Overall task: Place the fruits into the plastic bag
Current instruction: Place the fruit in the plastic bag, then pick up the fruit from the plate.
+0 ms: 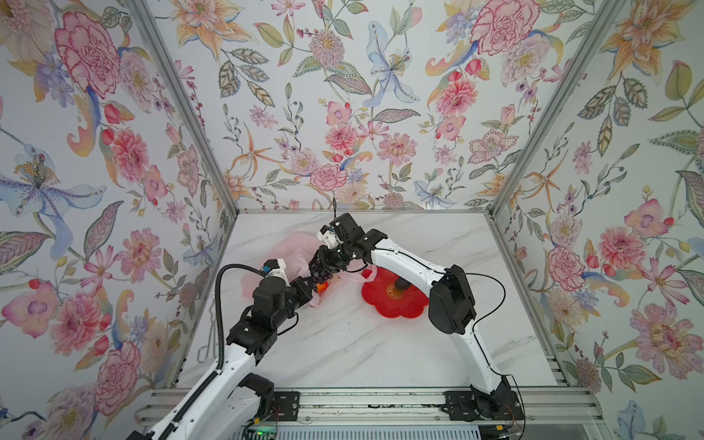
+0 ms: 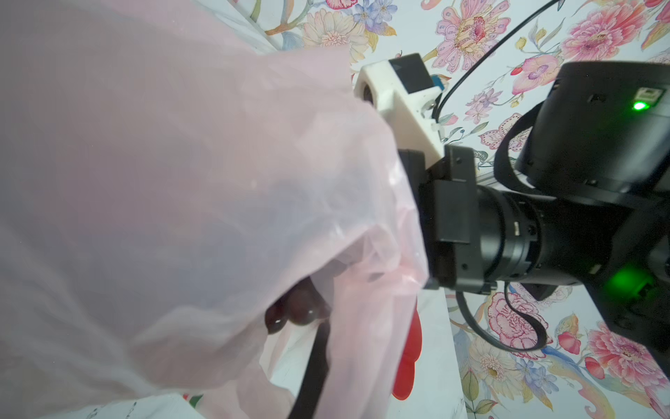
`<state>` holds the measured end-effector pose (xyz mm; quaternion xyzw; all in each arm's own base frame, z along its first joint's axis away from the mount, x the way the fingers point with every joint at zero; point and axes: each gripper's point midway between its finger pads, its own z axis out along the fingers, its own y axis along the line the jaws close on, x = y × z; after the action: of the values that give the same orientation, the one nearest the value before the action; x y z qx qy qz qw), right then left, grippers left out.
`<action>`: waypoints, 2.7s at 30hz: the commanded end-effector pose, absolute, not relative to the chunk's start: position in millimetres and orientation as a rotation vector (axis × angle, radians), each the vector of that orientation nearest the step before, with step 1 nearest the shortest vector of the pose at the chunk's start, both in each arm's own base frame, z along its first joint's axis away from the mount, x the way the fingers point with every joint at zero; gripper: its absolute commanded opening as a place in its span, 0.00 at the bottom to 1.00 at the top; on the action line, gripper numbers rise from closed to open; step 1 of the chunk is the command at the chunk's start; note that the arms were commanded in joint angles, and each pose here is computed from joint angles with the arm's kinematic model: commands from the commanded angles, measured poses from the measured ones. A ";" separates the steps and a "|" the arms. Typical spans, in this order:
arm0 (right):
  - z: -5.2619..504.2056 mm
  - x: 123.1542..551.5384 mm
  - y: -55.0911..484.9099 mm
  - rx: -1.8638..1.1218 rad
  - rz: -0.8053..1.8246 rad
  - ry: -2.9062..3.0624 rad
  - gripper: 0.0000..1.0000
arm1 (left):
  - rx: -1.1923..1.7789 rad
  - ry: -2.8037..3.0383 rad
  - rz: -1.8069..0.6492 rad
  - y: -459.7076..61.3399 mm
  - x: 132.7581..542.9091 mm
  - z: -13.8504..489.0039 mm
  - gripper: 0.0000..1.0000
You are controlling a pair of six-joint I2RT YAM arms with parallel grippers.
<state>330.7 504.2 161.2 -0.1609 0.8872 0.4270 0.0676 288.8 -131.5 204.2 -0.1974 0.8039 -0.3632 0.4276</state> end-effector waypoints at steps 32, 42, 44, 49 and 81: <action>149.0 312.6 578.7 -0.647 1.604 2.602 0.99 | -0.578 1.871 -1.023 -122.7 292.1 234.7 0.00; 171.4 360.8 539.8 -0.536 1.384 2.551 0.99 | -0.598 1.882 -0.994 -115.6 288.9 230.7 0.00; 173.1 371.4 532.4 -0.523 1.335 2.535 0.99 | -0.600 1.878 -0.992 -114.0 287.5 231.7 0.00; 179.7 384.1 534.3 -0.545 1.319 2.476 0.99 | -0.610 1.864 -0.991 -109.4 285.6 236.6 0.00; 358.8 340.1 463.8 -0.733 1.767 2.184 0.99 | -0.532 1.876 -0.999 -118.6 309.4 253.9 0.00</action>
<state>379.2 466.1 309.3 -0.2081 0.7919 0.5576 0.1363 303.6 -115.6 233.4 -0.2359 0.7732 -0.3919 0.4392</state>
